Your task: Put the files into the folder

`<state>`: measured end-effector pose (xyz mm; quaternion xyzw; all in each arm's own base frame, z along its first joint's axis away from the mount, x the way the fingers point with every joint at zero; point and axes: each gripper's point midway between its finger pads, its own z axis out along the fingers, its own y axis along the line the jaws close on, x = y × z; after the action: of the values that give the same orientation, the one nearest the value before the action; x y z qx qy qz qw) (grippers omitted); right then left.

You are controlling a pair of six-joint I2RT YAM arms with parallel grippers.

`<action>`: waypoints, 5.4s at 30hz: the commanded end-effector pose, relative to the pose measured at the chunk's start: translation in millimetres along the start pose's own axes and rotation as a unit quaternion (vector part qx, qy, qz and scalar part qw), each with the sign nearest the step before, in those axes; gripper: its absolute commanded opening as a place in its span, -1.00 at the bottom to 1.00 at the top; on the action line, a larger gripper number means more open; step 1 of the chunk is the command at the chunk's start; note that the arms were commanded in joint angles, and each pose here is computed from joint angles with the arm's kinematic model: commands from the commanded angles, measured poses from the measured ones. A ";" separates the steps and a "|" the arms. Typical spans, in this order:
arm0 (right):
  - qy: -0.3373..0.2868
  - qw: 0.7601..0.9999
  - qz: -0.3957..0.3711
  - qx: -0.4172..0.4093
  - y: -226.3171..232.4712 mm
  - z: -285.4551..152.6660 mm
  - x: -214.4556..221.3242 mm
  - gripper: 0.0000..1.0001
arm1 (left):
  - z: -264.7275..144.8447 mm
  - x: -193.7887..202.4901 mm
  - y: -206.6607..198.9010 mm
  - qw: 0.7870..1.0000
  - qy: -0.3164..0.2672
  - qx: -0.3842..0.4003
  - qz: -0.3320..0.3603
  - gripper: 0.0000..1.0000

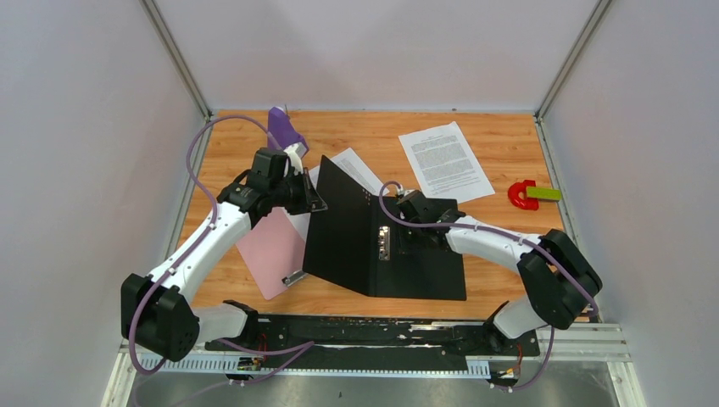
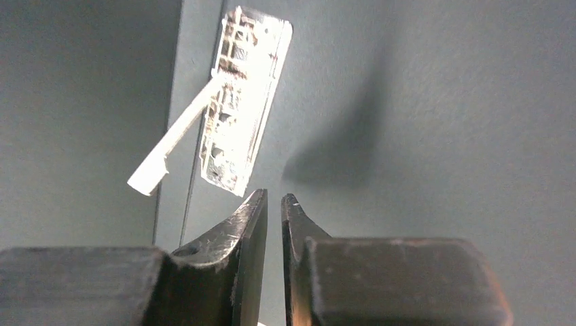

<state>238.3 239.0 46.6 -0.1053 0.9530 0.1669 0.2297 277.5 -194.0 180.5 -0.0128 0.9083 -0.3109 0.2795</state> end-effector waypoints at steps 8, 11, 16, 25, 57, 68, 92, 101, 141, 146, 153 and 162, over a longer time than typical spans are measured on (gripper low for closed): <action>-0.042 0.984 0.051 -0.164 55.7 -6.2 -10.1 -0.71 | -6.5 -5.9 -7.7 1.000 -0.023 0.020 0.003 -1.00; -0.057 0.982 0.057 -0.168 58.4 -7.5 -19.7 -0.71 | -6.6 -4.5 -7.0 1.000 -0.023 0.020 0.002 -1.00; -0.097 0.975 0.070 -0.185 56.6 -0.1 -46.1 -0.72 | -7.7 -2.9 -4.5 1.000 -0.024 0.016 0.004 -1.00; -0.135 0.970 0.087 -0.182 28.2 16.7 -99.6 -0.66 | -9.6 0.3 -4.0 1.000 -0.020 0.016 0.007 -1.00; -0.275 0.961 0.031 0.020 -314.1 31.8 -362.9 0.29 | -6.1 8.1 0.1 1.000 0.000 0.015 0.019 -0.99; -0.384 0.922 0.015 -0.041 -325.7 62.1 -411.5 0.29 | -10.6 7.5 -4.8 1.000 0.001 0.020 0.009 -0.99; -0.318 0.948 -0.005 -0.008 -337.8 79.2 -390.3 0.00 | -20.3 0.7 -12.3 1.000 -0.006 0.021 0.011 -0.99; -0.312 0.949 -0.016 -0.037 -323.3 82.8 -387.4 0.02 | -21.1 -3.4 -15.8 1.000 -0.010 0.025 0.009 -0.99; -0.305 0.952 -0.013 0.002 -327.0 86.2 -390.1 -0.49 | -35.9 -13.0 -28.2 0.999 -0.024 0.033 0.007 -0.99; -0.285 0.959 0.004 0.010 -329.0 90.0 -380.7 -0.54 | -34.6 -14.5 -29.3 0.999 -0.024 0.034 0.006 -0.99; -0.268 0.963 0.010 0.021 -331.9 91.6 -372.7 -0.75 | -36.9 -17.7 -32.3 0.999 -0.025 0.036 0.007 -0.99; -0.270 0.963 0.000 -0.004 -325.3 87.9 -365.6 -1.00 | -40.1 -17.8 -29.5 0.999 -0.030 0.027 0.010 -0.99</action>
<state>687.3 13.7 33.7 -0.0384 0.8653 0.1849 0.4643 259.5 -189.0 202.5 -0.0178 0.9109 -0.3136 0.2675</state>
